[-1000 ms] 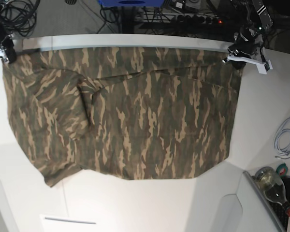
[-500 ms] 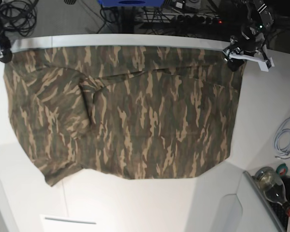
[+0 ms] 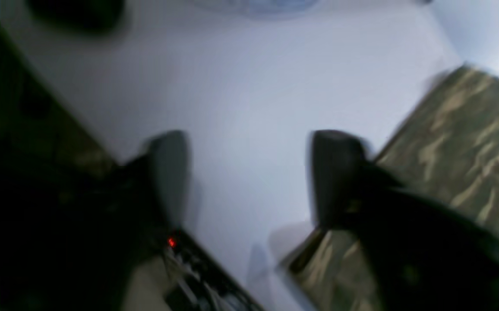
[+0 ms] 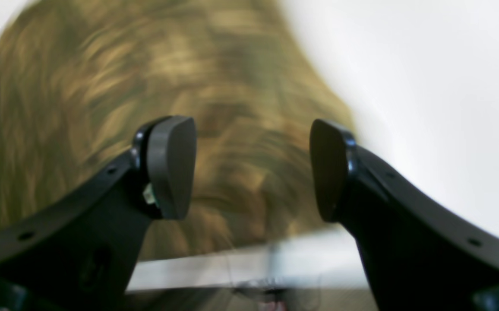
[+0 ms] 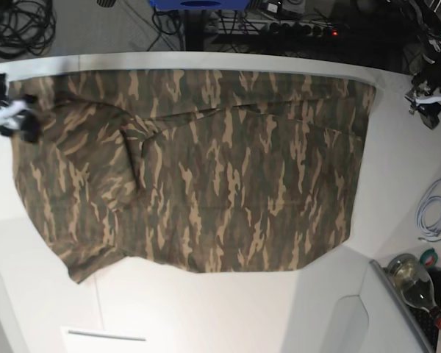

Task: Layout the t-shirt on the table in an organized manner, then fold the t-shirt properly
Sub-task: 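Move the right gripper onto the shirt's folded middle and grasp fabric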

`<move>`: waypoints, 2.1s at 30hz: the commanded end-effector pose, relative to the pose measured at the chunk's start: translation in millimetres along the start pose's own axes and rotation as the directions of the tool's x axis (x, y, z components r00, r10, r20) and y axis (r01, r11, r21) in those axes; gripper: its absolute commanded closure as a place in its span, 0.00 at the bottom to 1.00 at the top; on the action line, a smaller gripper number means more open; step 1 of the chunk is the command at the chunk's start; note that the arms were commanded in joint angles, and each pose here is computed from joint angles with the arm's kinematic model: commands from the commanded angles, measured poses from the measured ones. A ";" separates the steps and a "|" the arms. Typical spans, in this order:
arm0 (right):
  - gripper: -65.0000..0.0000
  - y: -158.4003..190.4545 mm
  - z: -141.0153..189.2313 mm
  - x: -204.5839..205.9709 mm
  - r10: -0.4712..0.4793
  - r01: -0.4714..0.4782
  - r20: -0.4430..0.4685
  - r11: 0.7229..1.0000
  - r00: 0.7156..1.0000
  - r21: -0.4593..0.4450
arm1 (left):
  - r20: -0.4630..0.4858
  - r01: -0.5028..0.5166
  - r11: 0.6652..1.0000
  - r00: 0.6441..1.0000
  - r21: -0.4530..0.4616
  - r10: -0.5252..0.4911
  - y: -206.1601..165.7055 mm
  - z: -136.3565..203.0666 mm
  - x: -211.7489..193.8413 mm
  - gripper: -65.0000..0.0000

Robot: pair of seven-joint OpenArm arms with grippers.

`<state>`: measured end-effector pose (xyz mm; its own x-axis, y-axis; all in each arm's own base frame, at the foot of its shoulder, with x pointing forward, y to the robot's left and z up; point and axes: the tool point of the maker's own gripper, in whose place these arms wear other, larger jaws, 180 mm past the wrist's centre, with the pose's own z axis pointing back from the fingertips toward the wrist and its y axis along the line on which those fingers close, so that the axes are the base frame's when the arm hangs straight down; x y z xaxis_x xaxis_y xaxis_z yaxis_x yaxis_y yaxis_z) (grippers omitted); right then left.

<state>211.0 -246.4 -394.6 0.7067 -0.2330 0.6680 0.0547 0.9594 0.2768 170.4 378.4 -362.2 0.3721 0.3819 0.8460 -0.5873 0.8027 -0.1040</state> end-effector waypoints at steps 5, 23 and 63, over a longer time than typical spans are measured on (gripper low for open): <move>0.40 65.7 -25.7 -16.9 0.351 -0.336 -0.112 0.933 0.930 0.132 | -0.064 0.079 0.967 0.993 -0.244 -0.098 -70.2 -4.5 -29.9 1.00; 0.58 148.7 -72.6 -39.1 0.698 -0.645 -0.144 0.707 0.701 0.291 | -0.149 0.190 0.955 0.962 -0.227 -0.227 -54.8 -29.2 -109.1 1.00; 0.99 132.7 -122.8 -36.0 0.560 -0.500 -0.244 0.824 0.792 0.268 | -0.219 0.175 0.961 0.950 -0.214 -0.222 -44.3 -28.1 -135.5 1.00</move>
<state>263.3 -92.3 -479.7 0.7891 0.3971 0.4686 -0.4932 0.8643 0.0982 170.6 300.6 -486.1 0.6262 0.2915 0.7231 -0.3468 0.9348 -0.0765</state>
